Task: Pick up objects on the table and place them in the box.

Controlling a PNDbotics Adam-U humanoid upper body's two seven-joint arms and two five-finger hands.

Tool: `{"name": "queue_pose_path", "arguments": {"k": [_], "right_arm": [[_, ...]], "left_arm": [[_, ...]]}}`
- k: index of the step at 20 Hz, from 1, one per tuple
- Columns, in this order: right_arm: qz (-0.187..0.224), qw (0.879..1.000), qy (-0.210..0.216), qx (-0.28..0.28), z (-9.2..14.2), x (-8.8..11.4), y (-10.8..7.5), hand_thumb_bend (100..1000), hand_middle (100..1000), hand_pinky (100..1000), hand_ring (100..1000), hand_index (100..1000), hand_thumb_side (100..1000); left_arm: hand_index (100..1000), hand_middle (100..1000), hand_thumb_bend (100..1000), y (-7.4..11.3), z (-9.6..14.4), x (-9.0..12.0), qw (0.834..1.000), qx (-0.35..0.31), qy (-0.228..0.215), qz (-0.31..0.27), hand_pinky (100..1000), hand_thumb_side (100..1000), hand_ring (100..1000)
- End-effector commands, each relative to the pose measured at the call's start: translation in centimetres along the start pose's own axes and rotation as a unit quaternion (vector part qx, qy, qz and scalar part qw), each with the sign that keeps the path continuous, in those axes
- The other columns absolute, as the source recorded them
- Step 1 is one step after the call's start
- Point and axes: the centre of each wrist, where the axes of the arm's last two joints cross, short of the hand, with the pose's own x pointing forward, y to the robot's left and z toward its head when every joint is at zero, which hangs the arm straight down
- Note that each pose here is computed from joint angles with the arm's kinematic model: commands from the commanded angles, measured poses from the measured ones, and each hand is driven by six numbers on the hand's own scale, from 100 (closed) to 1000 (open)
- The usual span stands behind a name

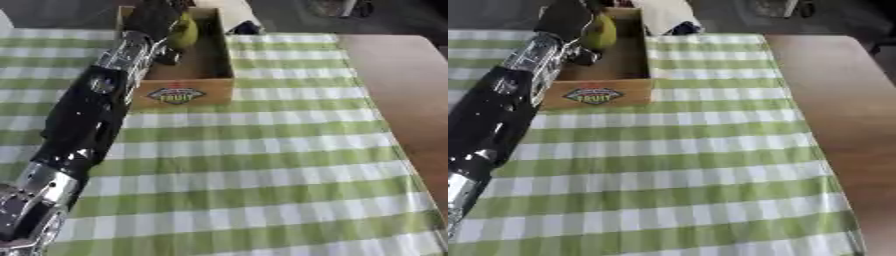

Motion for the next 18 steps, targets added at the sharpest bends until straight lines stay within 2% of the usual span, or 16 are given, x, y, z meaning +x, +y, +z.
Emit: {"name": "queue_pose_path", "arguments": {"k": [1, 3, 5, 6, 7, 8, 10, 12, 15, 16, 18], "right_arm": [[0.006, 1.0, -0.016, 0.001, -0.5, 0.6, -0.5, 100, 638, 932, 760, 831, 589], [0.006, 1.0, -0.016, 0.001, -0.5, 0.6, -0.6, 100, 638, 931, 760, 831, 589], [0.007, 1.0, -0.016, 0.002, -0.6, 0.6, -0.6, 100, 638, 931, 760, 831, 588], [0.009, 1.0, -0.016, 0.002, -0.6, 0.6, -0.6, 100, 638, 930, 760, 830, 588], [0.01, 1.0, -0.017, 0.002, -0.7, 0.7, -0.7, 100, 638, 930, 760, 830, 588], [0.013, 1.0, -0.018, 0.002, -0.7, 0.7, -0.8, 100, 638, 930, 760, 830, 588], [0.021, 1.0, -0.021, 0.002, -0.9, 0.8, -1.0, 100, 639, 928, 760, 829, 589], [0.03, 0.999, -0.025, 0.002, -1.0, 0.9, -1.3, 100, 639, 927, 760, 828, 588], [0.045, 0.999, -0.028, 0.002, -1.2, 1.2, -1.7, 100, 640, 925, 760, 827, 589], [0.048, 0.998, -0.029, 0.001, -1.3, 1.2, -1.8, 100, 640, 925, 760, 827, 589], [0.05, 0.998, -0.03, 0.0, -1.3, 1.3, -1.8, 100, 640, 925, 760, 827, 589]], "left_arm": [[972, 942, 505, 2.4, -0.3, -0.7, 1.0, 0.023, 0.012, -0.007, 952, 608, 993], [957, 923, 473, 3.3, -0.2, -0.7, 0.999, 0.05, 0.014, 0.004, 929, 617, 975], [926, 893, 321, 5.5, 0.1, -0.8, 0.992, 0.115, 0.01, 0.039, 877, 547, 934], [902, 869, 194, 6.9, 0.5, -0.9, 0.985, 0.157, 0.004, 0.066, 838, 494, 902], [890, 856, 146, 8.7, 1.1, -1.0, 0.973, 0.205, -0.009, 0.103, 816, 486, 885], [865, 823, 100, 10.5, 1.9, -1.1, 0.957, 0.248, -0.029, 0.145, 761, 486, 841], [830, 767, 100, 13.9, 4.2, -1.9, 0.912, 0.325, -0.085, 0.235, 706, 446, 782], [818, 746, 100, 16.1, 6.9, -3.3, 0.869, 0.374, -0.129, 0.298, 689, 423, 762], [815, 726, 100, 17.3, 10.8, -5.2, 0.818, 0.407, -0.168, 0.371, 673, 439, 743], [814, 723, 100, 17.4, 11.9, -5.6, 0.805, 0.411, -0.175, 0.391, 671, 442, 740], [814, 723, 100, 17.7, 13.4, -6.0, 0.79, 0.412, -0.184, 0.416, 671, 442, 740]]}}
